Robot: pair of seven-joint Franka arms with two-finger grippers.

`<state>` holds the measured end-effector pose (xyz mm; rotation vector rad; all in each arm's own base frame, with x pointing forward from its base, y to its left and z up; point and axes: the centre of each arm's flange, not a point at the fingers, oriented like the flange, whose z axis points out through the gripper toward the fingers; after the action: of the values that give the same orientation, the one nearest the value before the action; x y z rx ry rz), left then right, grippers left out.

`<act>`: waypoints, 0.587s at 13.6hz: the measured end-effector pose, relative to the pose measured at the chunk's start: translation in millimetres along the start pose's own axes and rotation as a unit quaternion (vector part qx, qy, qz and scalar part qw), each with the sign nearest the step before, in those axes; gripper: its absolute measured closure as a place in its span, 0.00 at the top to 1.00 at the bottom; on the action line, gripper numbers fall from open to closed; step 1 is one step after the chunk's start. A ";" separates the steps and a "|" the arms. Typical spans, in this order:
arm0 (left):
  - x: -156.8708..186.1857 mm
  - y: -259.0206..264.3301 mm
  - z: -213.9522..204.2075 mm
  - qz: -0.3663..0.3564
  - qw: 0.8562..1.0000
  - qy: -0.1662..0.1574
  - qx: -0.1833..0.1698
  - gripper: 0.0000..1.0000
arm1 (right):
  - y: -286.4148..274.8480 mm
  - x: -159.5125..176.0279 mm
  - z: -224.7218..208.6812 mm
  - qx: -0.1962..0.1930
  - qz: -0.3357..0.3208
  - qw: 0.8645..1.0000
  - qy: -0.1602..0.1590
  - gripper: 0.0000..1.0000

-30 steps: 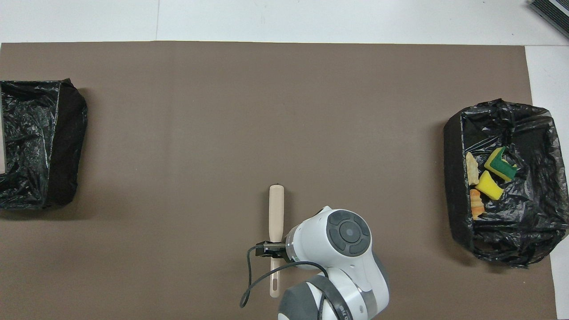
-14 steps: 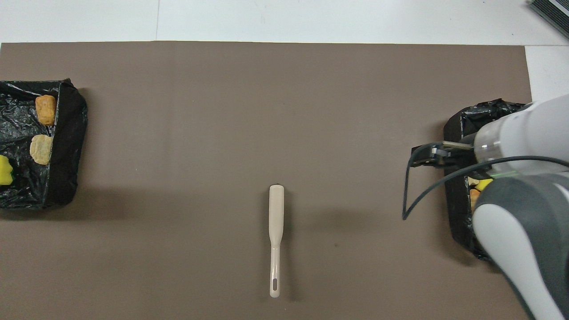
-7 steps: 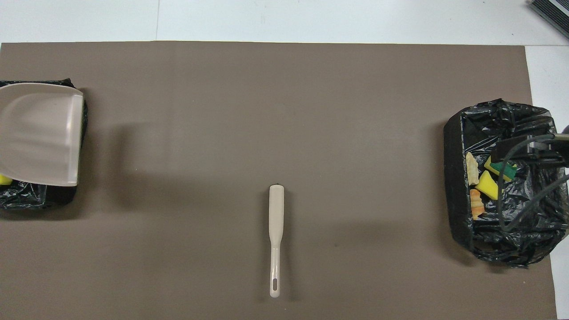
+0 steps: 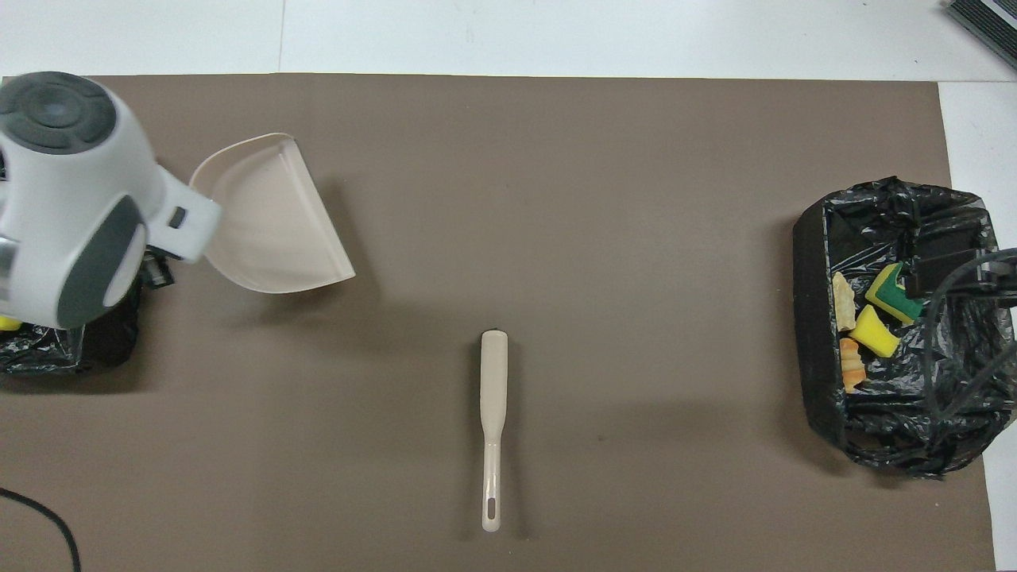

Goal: Sweep and dump trash in bin
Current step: 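Carry the empty dustpan with the left gripper back toward mid-table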

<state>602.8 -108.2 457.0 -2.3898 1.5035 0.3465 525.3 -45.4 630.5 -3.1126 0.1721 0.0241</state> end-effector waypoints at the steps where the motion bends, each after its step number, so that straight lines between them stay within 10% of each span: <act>1: 24.3 14.4 0.9 -0.036 0.999 0.010 -0.008 0.32 | 2.2 0.1 -0.2 0.000 0.000 1.000 0.000 1.00; 8: 139.8 93.5 -19.4 -0.259 0.958 0.092 -0.077 0.32 | -2.8 -0.7 -3.3 0.000 -0.004 1.000 0.001 1.00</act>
<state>578.5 -270.1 414.2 -2.8874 0.8774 0.1230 524.9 -42.6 634.0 -3.1143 0.1582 0.0218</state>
